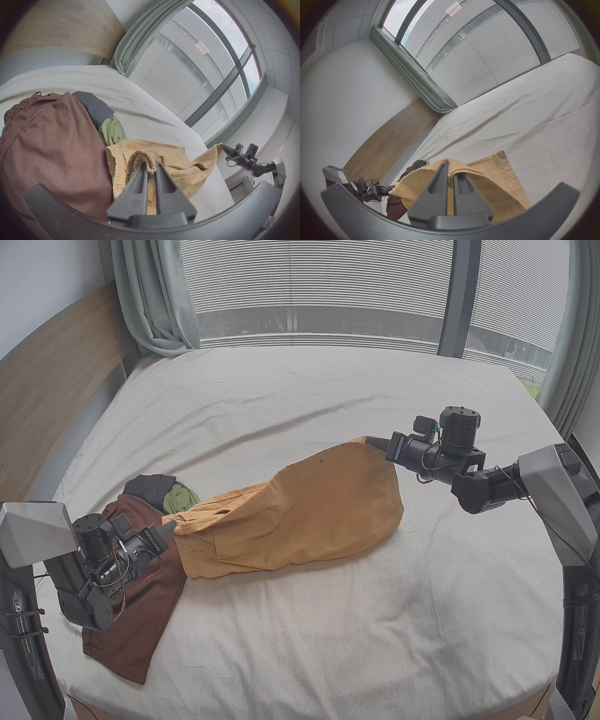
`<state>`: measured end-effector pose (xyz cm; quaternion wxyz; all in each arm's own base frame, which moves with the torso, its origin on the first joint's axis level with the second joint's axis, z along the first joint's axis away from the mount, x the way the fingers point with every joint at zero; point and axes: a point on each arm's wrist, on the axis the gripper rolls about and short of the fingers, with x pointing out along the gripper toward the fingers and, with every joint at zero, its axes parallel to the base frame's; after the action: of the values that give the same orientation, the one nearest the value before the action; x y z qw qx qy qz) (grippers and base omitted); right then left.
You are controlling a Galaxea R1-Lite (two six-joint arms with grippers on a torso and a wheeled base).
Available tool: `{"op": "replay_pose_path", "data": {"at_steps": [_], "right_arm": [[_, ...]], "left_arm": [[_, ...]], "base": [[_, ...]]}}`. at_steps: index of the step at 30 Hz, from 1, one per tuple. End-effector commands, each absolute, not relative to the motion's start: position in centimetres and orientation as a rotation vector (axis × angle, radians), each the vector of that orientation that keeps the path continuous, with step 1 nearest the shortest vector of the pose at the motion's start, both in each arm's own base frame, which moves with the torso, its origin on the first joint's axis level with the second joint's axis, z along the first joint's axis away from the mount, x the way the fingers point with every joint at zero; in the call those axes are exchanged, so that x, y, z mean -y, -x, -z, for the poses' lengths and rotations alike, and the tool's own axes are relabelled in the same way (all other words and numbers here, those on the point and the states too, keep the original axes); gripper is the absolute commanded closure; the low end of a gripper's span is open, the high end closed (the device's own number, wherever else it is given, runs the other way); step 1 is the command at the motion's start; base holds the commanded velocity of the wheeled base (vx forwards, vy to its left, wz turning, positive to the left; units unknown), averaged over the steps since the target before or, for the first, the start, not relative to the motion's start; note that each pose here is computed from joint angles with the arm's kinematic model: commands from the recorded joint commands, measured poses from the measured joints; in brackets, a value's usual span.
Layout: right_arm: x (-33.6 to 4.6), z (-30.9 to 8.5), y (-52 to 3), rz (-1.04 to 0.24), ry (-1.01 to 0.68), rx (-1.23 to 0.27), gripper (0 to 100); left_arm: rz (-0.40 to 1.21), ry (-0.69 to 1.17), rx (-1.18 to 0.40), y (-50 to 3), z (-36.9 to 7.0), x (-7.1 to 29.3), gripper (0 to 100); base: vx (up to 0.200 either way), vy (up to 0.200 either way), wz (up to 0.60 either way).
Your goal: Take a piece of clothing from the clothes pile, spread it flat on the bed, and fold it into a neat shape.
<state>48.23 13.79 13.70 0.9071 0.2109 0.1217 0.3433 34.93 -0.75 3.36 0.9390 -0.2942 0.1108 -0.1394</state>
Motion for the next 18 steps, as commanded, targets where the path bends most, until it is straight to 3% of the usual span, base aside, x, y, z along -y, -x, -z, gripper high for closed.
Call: {"op": "replay_pose_path", "data": {"at_steps": [1, 18], "right_arm": [[-14.2, -12.0, -49.4, -0.706, -0.438, -0.269, 100], [-14.5, -10.1, -52.2, -0.688, -0.439, -0.258, 100]], "left_arm": [[0.284, 0.606, -0.216, -35.8, -2.9, 0.7, 100], [0.259, 0.609, -0.199, -37.9, -1.2, 0.4, 100]], "base": [[0.000, 0.000, 0.00], [0.000, 0.000, 0.00]]}}
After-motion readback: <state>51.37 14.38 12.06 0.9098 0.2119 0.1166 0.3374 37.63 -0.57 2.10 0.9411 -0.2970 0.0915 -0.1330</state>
